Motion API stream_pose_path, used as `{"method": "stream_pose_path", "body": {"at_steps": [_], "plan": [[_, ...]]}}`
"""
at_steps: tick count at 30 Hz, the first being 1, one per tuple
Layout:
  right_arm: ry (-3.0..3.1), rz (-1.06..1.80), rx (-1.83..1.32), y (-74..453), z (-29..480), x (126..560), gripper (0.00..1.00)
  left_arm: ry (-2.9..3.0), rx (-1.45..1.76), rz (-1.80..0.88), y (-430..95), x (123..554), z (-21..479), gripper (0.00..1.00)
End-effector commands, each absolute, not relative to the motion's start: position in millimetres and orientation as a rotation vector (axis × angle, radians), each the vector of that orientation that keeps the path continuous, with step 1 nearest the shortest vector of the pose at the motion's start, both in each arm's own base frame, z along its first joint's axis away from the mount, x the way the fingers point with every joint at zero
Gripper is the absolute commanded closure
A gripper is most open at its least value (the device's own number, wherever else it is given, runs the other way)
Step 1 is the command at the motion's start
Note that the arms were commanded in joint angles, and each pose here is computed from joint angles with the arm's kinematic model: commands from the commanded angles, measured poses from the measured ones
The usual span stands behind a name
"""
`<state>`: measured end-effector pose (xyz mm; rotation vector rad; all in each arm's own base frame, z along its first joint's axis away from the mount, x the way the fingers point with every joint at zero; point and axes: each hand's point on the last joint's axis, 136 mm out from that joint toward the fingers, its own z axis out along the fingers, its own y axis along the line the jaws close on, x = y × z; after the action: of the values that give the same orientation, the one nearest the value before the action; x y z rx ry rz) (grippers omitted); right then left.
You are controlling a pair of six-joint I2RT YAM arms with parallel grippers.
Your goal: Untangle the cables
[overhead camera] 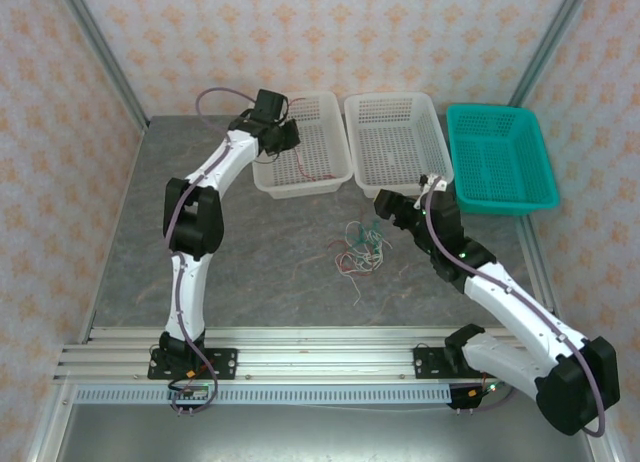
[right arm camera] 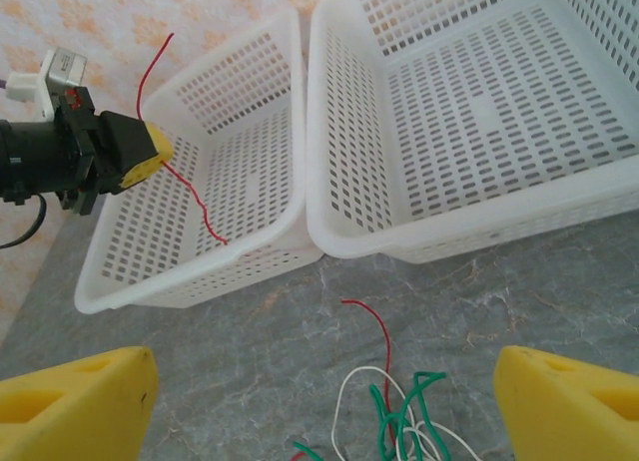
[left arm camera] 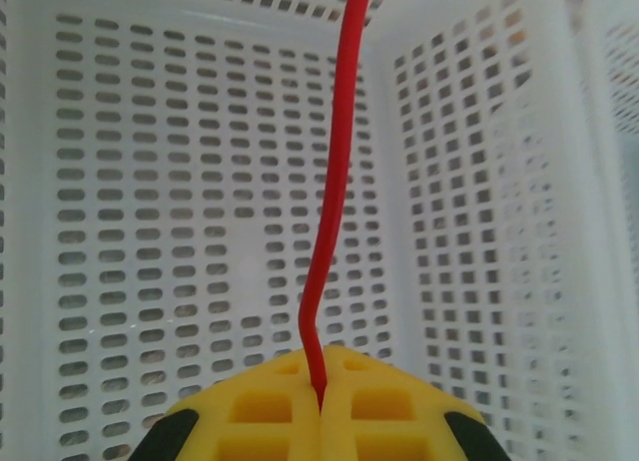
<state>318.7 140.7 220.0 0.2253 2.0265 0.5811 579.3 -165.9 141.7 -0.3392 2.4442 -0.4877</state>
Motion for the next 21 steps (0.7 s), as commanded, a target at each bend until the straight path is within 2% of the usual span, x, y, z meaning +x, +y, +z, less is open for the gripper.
{"method": "stream_pose_path", "body": {"at_steps": [1, 4, 8, 11, 17, 21], "plan": [[2.0, 0.584, 0.222, 140, 235, 322, 0.12, 2.519, -0.29, -0.351, -156, 570, 128, 1.0], [1.996, 0.587, 0.22, 141, 237, 323, 0.13, 2.533, -0.26, -0.324, -156, 573, 123, 0.99], [1.998, 0.592, 0.226, 141, 237, 323, 0.13, 2.482, -0.218, -0.265, -153, 578, 147, 0.69], [1.999, 0.591, 0.23, 141, 237, 323, 0.13, 2.425, -0.18, -0.152, -143, 580, 175, 0.51], [1.997, 0.587, 0.236, 140, 235, 324, 0.12, 2.349, -0.118, 0.11, -117, 569, 217, 0.26], [2.012, 0.573, 0.227, 141, 231, 328, 0.13, 2.302, -0.113, 0.038, -122, 554, 245, 0.23]]}}
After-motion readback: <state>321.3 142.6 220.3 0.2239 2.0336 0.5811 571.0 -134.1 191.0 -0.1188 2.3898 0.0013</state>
